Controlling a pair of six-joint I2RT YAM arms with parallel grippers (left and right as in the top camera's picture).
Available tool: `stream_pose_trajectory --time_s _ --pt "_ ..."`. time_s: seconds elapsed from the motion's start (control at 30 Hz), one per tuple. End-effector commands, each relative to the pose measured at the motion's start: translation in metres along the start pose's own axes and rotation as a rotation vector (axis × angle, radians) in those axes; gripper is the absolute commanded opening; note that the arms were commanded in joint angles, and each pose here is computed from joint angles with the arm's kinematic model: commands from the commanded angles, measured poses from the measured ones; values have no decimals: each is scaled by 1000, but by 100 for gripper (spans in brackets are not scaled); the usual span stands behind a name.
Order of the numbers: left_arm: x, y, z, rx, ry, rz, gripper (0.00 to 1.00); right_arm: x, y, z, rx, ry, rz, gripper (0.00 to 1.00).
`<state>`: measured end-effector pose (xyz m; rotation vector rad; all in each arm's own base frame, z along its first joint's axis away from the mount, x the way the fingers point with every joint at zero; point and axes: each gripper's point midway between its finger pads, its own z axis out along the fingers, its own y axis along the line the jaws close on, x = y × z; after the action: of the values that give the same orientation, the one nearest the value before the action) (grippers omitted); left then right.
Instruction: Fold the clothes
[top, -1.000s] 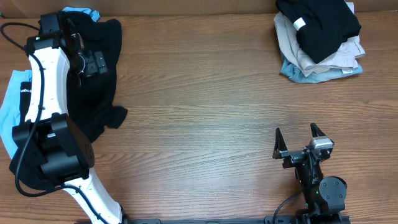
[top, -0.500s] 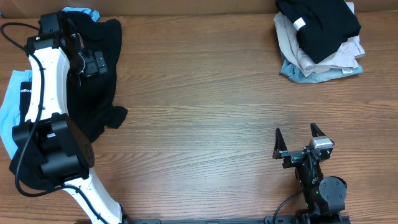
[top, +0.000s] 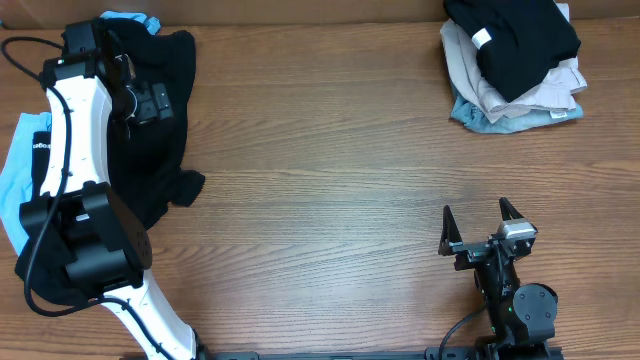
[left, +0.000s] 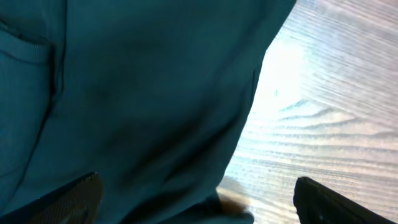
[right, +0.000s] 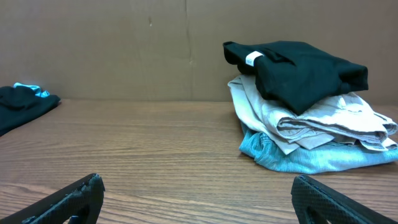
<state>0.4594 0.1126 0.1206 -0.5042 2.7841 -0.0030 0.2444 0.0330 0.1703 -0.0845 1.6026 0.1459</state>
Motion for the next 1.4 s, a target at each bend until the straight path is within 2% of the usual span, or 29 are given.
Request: stream_pose_trajectory --time_s 0.0,0.1,0.2,0.3,0.4,0.63,0.97,1.17,1.37 --pt "-19 -28 -26 101 -125 20 100 1 0 0 3 -9 1 100" --pt "-44 -66 -49 231 -322 66 100 1 0 0 3 -9 1 100" --pt "-61 -105 -78 324 -582 150 100 1 0 0 3 -9 1 100" --pt "-59 -123 -104 317 -797 187 100 1 0 0 3 -9 1 100" --pt "-33 -123 -123 268 -935 170 100 1 0 0 3 -9 1 100" --pt "29 -103 -130 265 -963 160 100 1 0 0 3 -9 1 100" --pt "105 -61 -170 243 -1047 130 100 1 0 0 3 -9 1 100" --pt "134 -41 -181 225 -1062 110 100 1 0 0 3 -9 1 100" --pt "142 -38 -175 228 -1035 101 100 1 0 0 3 -9 1 100"
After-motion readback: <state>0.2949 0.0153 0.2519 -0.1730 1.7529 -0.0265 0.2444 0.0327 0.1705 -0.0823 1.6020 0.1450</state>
